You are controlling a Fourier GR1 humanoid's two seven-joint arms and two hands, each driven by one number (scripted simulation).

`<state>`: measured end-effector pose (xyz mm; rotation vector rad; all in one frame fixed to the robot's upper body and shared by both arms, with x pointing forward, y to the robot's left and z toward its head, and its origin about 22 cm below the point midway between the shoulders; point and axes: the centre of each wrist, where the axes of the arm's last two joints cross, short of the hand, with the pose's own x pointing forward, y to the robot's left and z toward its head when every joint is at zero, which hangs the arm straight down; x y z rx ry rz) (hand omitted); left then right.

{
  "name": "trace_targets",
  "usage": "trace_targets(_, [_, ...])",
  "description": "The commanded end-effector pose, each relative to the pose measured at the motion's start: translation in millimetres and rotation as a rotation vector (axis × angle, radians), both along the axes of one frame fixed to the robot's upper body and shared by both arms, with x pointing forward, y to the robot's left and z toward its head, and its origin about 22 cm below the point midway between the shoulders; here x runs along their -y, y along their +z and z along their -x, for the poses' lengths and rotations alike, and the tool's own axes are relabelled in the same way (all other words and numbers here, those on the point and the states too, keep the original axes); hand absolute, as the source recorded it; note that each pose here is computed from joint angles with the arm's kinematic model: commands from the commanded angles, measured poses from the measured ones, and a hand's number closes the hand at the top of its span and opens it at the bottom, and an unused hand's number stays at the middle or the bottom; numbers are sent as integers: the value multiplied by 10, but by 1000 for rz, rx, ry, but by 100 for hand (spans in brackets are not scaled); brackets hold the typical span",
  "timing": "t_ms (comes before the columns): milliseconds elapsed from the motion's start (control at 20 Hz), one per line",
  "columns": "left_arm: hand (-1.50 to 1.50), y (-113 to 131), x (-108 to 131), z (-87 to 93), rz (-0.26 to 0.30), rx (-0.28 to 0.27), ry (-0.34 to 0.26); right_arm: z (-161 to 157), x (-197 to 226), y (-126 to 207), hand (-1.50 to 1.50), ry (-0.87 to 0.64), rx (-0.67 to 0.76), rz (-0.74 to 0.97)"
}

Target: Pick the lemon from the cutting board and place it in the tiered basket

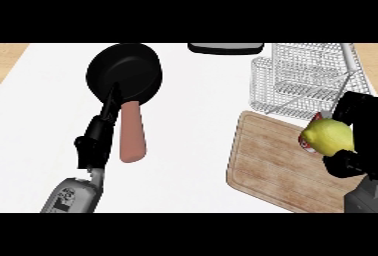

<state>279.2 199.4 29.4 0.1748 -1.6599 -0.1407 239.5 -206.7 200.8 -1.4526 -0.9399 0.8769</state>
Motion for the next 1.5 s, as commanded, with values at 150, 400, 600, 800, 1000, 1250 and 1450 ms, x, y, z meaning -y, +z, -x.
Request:
trace_targets(150, [0,7,31,-33,11,-3,27,-121,-494,968,150,-8,82,-133])
trace_targets(400, [0,-15,-38,4,22,11,7,-474,-574,1262,150,-24,127,-303])
trace_targets(600, [0,36,-31,-34,19,-3,13,-826,-573,1474,150,-43,129,-269])
trace_targets(800, [0,-60,84,-28,4,9,16,-1041,-376,1285,150,-80,148,-227])
trace_targets(1000, [0,-183,-36,139,7,-4,21,-1261,-142,1337,150,-89,151,-197])
trace_targets(1250, [0,-33,10,151,31,-3,18,-1419,164,1235,150,-97,101,-131])
trace_targets(1450, [0,72,-66,-16,12,12,23,-1640,292,1071,150,-115,91,-122])
